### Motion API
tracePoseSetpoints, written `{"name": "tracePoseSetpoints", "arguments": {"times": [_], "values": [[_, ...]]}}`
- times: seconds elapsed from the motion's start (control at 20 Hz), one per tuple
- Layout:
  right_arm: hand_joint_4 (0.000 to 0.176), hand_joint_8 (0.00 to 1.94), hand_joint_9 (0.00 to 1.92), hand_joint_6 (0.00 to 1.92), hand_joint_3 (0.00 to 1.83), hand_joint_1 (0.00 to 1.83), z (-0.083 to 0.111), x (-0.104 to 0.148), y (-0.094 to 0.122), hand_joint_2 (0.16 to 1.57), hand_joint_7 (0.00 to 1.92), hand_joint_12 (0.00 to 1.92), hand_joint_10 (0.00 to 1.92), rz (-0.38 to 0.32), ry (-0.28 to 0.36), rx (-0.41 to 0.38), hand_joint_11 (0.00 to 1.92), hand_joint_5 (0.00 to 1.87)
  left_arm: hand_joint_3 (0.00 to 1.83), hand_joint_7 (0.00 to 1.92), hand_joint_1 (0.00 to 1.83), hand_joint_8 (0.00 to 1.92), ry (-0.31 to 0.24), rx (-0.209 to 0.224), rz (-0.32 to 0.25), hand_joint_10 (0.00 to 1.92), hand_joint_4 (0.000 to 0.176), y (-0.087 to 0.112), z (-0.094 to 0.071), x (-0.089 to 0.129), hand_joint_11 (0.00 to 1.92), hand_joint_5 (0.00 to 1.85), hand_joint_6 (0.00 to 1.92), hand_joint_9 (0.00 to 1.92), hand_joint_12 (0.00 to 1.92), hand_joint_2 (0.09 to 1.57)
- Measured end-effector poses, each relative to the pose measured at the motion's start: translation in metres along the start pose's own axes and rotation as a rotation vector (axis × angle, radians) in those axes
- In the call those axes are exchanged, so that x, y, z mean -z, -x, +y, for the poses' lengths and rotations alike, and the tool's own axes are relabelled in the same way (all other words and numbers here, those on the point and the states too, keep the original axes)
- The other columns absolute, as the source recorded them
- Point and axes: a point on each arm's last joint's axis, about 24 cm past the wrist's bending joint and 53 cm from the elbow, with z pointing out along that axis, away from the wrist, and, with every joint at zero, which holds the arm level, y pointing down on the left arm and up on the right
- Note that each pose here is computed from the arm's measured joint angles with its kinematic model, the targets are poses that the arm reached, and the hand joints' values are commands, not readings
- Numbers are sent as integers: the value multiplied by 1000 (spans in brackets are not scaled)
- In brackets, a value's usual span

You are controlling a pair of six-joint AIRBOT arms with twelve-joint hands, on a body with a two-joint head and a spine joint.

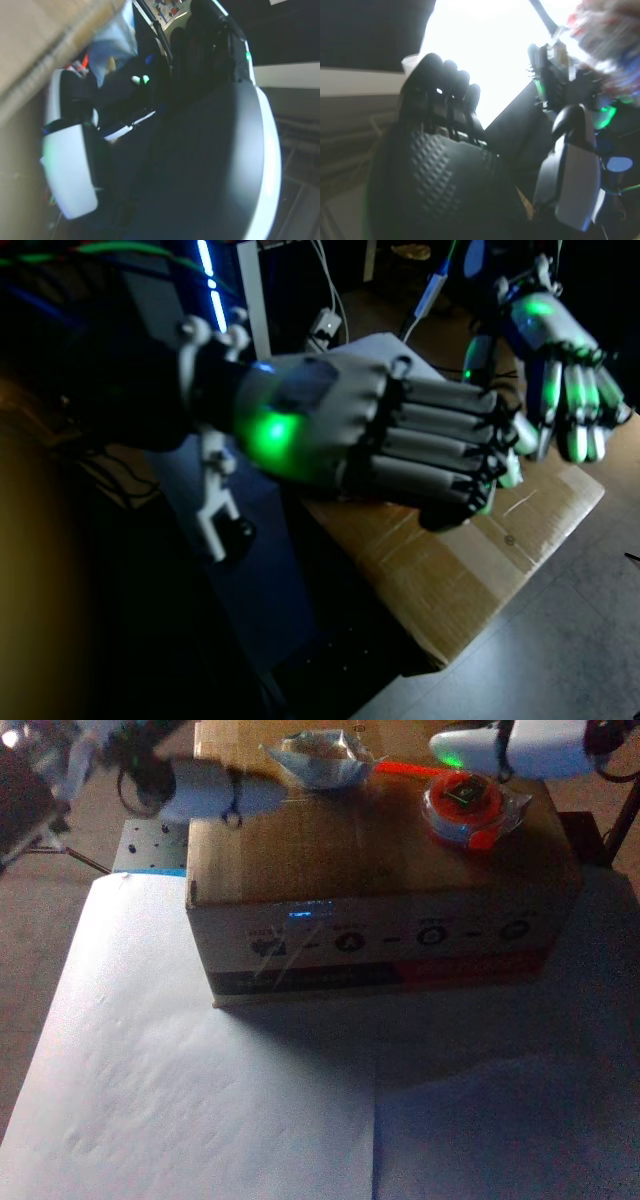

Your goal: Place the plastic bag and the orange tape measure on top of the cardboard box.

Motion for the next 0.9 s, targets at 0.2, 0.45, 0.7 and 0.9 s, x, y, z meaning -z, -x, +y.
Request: {"name": "tracePoseSetpoints", "arguments": {"times": [0.2,0.45,0.7,0.9], "values": [[0,745,0,13,4,548,17,20,32,1018,56,1912,1157,-72,35,6,0,109,0,492,796,24,-78,-84,-115,501,0,40,-38,19,0,598,85,265,1670,932],[0,973,0,1169,13,870,55,71,113,1235,90,1921,1350,-332,161,50,3,156,7,533,771,86,-155,-123,-392,981,0,111,-63,78,1,258,807,147,1689,1049],[11,1,132,249,0,93,74,101,115,1455,167,216,62,-406,246,12,0,176,1,334,390,21,-259,-17,-561,617,0,144,-68,129,0,96,571,179,1330,1372],[2,21,307,998,6,431,76,114,130,1455,351,781,58,-469,282,-3,0,109,0,246,295,9,-315,-27,-661,836,27,155,-73,161,0,2,4,244,1506,1322]]}}
